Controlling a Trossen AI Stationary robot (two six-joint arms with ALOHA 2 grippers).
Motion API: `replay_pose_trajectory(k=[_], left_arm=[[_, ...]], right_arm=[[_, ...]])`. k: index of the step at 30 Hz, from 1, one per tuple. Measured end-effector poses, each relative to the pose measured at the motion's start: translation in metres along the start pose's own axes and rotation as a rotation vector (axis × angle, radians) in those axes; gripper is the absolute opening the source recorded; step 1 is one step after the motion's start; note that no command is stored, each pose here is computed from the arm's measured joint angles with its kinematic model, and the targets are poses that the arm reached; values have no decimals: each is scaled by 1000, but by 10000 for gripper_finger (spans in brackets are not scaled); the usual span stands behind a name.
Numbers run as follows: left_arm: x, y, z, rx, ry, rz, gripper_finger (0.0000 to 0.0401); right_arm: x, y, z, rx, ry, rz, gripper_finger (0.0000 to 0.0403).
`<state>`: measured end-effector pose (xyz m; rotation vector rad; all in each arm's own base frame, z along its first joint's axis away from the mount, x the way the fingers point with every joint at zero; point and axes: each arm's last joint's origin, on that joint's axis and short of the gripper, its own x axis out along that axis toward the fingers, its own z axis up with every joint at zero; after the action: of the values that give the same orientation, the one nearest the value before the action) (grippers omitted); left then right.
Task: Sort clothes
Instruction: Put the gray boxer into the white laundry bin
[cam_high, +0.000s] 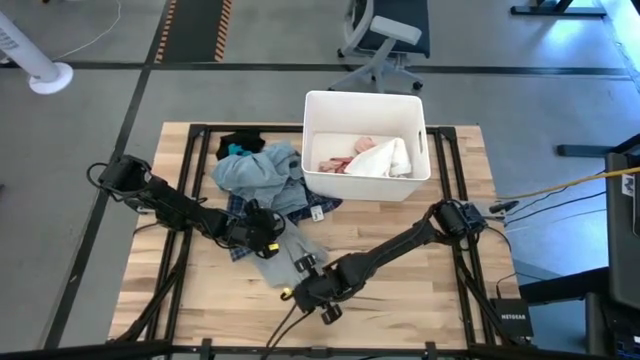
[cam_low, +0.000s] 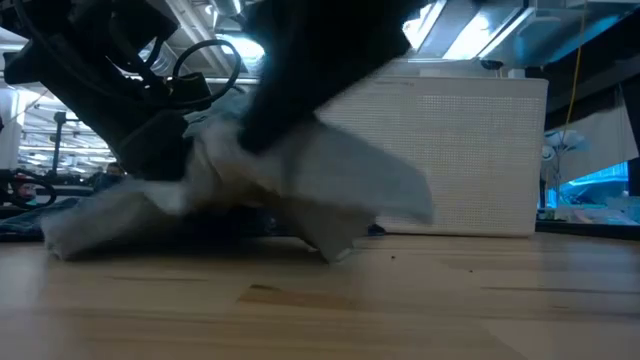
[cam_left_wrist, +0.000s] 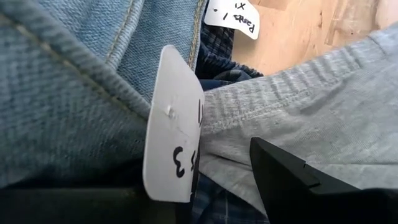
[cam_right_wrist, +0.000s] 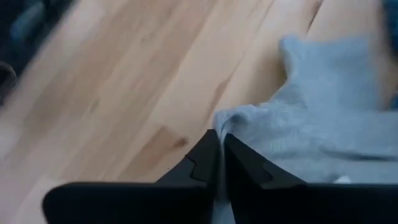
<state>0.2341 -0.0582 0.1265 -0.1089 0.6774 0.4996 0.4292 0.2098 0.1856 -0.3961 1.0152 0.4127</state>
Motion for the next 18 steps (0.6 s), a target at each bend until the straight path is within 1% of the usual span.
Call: replay_pose_trajectory(k=[3,5,7,9,15,16,18], left_arm=[[0,0,0,2,1,-1,141],[0,0,0,2,0,-1,141],[0,0,-1,5,1,2,141],[0,0,-1,9,2,5,141],[0,1,-2,13,8,10,141],[0,1,-2,13,13,12,141],[-1,0,-3,17,14,9,141]], right_arm=[[4,1,-6,20,31,54,46],[4,-3,-7,36,28,111,57],[2,-6,-7,66,18,171,74],[0,-8,-6,74,9,203,96],[-1,-7,-9,72,44,208,182],[-1,-5,-10,68,51,201,195],[-1,3,-10,48,72,143,214]])
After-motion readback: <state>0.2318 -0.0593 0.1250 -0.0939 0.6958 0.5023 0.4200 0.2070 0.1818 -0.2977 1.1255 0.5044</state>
